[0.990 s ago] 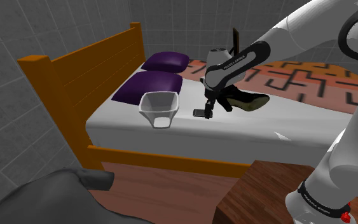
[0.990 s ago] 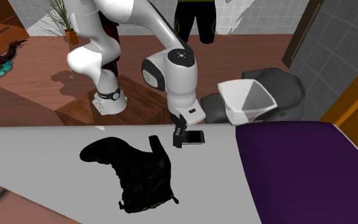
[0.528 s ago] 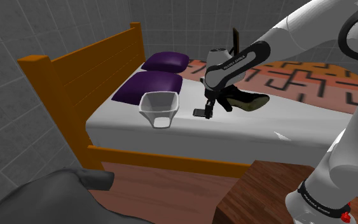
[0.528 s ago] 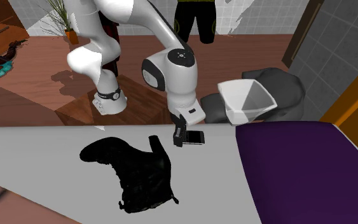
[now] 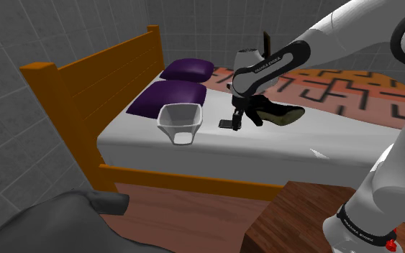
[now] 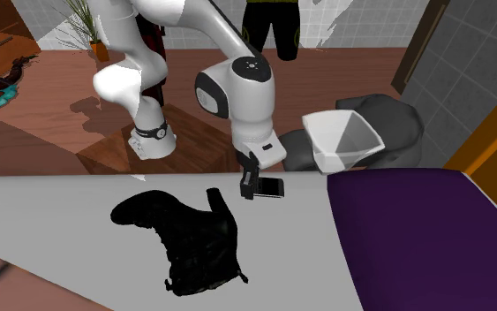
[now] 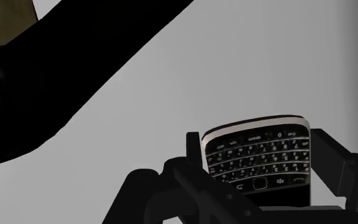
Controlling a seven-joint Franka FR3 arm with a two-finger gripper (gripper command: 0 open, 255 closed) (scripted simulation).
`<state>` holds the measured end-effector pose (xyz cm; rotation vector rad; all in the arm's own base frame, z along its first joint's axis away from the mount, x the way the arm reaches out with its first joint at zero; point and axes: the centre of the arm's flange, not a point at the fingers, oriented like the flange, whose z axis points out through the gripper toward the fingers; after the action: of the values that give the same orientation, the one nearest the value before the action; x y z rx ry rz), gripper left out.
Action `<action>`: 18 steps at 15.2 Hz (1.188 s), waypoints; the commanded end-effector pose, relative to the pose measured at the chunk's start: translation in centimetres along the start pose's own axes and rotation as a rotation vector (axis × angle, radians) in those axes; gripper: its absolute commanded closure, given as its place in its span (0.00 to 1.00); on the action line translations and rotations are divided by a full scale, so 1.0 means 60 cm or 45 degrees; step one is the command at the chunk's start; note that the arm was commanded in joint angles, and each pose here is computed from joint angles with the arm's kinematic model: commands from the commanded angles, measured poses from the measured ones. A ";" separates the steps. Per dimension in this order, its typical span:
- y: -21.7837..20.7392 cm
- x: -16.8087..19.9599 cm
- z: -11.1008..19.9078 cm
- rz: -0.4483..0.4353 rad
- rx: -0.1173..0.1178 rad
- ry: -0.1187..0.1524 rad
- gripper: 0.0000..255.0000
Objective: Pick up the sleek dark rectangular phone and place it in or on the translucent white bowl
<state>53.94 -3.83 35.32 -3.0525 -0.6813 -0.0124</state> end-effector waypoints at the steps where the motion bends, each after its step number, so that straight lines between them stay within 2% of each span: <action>1: -0.001 0.000 -0.017 0.000 0.000 0.000 1.00; 18: -0.003 0.002 -0.167 0.000 0.000 0.000 1.00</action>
<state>53.90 -3.78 44.83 -3.0525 -0.6814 -0.0126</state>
